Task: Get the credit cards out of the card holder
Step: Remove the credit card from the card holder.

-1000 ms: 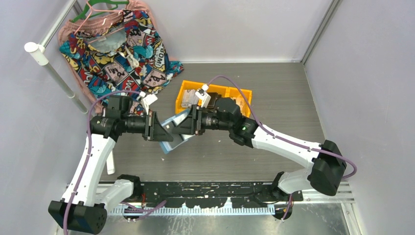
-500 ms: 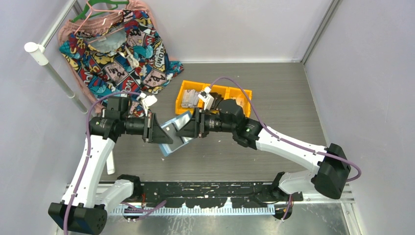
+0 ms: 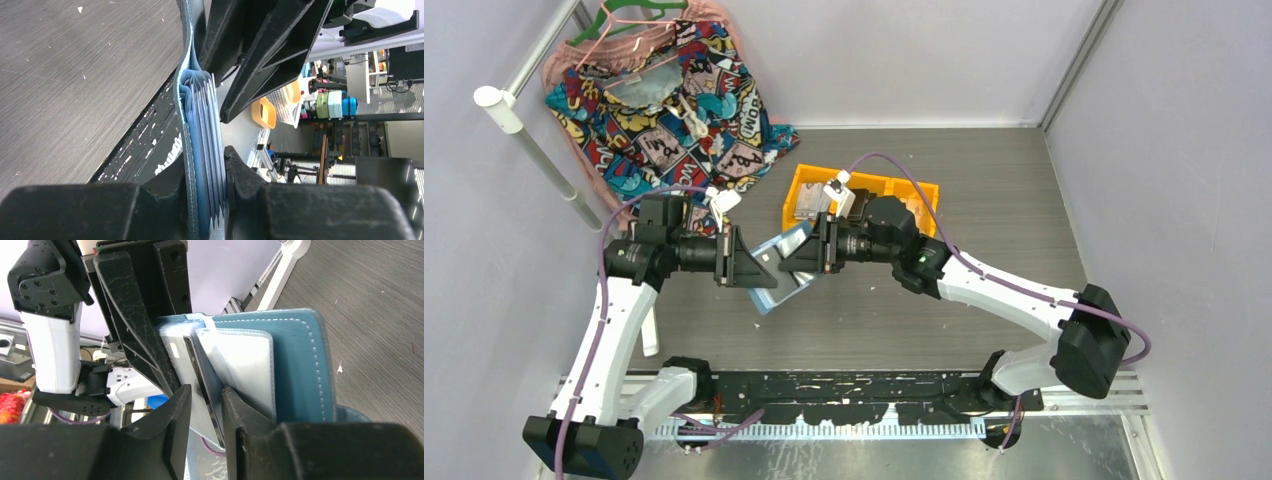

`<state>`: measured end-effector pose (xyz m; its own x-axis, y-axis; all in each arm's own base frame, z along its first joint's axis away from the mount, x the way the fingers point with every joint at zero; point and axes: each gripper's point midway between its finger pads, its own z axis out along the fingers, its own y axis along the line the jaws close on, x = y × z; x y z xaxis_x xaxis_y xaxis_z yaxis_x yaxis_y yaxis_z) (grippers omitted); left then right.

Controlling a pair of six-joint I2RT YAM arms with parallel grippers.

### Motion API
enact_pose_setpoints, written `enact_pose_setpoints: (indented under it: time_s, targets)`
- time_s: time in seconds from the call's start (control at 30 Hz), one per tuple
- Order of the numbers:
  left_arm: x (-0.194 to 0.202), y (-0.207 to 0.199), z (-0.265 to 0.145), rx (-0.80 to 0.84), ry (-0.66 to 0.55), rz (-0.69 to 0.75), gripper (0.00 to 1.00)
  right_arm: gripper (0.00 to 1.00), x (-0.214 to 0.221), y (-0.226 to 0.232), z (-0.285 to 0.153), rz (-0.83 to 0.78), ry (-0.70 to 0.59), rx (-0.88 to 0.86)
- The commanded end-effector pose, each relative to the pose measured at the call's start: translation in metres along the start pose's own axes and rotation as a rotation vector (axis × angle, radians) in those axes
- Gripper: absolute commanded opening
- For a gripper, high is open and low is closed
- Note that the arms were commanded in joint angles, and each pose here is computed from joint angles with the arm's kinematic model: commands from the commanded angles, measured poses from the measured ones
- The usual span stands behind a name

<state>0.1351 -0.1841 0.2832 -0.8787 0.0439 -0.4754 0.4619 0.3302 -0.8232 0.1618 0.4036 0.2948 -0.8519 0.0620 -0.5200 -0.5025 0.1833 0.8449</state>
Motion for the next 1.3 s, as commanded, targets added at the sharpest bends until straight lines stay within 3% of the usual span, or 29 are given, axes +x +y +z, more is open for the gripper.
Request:
enact_pose_setpoints:
  time_s: [0.0,0.1,0.23,0.3,0.43,0.53,0.73,0.97,1.0,1.07,1.1,1.27]
  targets:
    - [-0.010,-0.032,-0.003,0.147,-0.019,0.067,0.19,0.32,-0.005,0.019,0.008,0.017,-0.023,-0.104]
    - [-0.011,-0.032,-0.002,0.158,-0.021,0.066,0.21,0.26,-0.005,0.019,0.006,0.015,-0.024,-0.104]
    - [-0.013,-0.029,0.000,0.156,-0.024,0.053,0.25,0.09,-0.004,0.014,0.005,0.015,-0.021,-0.108]
    - [-0.013,-0.029,0.000,0.154,-0.021,0.051,0.34,0.02,-0.006,0.012,0.003,0.030,-0.030,-0.116]
    - [-0.009,-0.035,-0.002,0.186,-0.005,0.055,0.48,0.01,-0.015,0.009,-0.009,0.062,-0.092,-0.150]
    - [-0.004,-0.043,-0.006,0.245,0.012,0.056,0.51,0.01,-0.023,0.007,-0.017,0.073,-0.134,-0.159]
    - [-0.001,-0.060,-0.015,0.341,0.032,0.063,0.34,0.01,-0.030,0.004,-0.029,0.085,-0.188,-0.165]
    - [-0.009,-0.056,-0.014,0.310,0.005,0.063,0.07,0.01,-0.028,0.010,-0.035,0.107,-0.197,-0.199]
    - [-0.010,-0.056,-0.014,0.305,0.003,0.066,0.05,0.03,-0.029,0.014,-0.037,0.108,-0.199,-0.218]
    - [-0.010,-0.055,-0.014,0.302,0.001,0.067,0.01,0.21,-0.030,0.020,-0.039,0.102,-0.201,-0.237]
    - [-0.010,-0.055,-0.014,0.302,0.001,0.065,0.00,0.25,-0.031,0.021,-0.039,0.101,-0.200,-0.234]
    - [-0.009,-0.054,-0.013,0.296,-0.001,0.068,0.00,0.27,-0.037,0.034,-0.037,0.096,-0.189,-0.270]
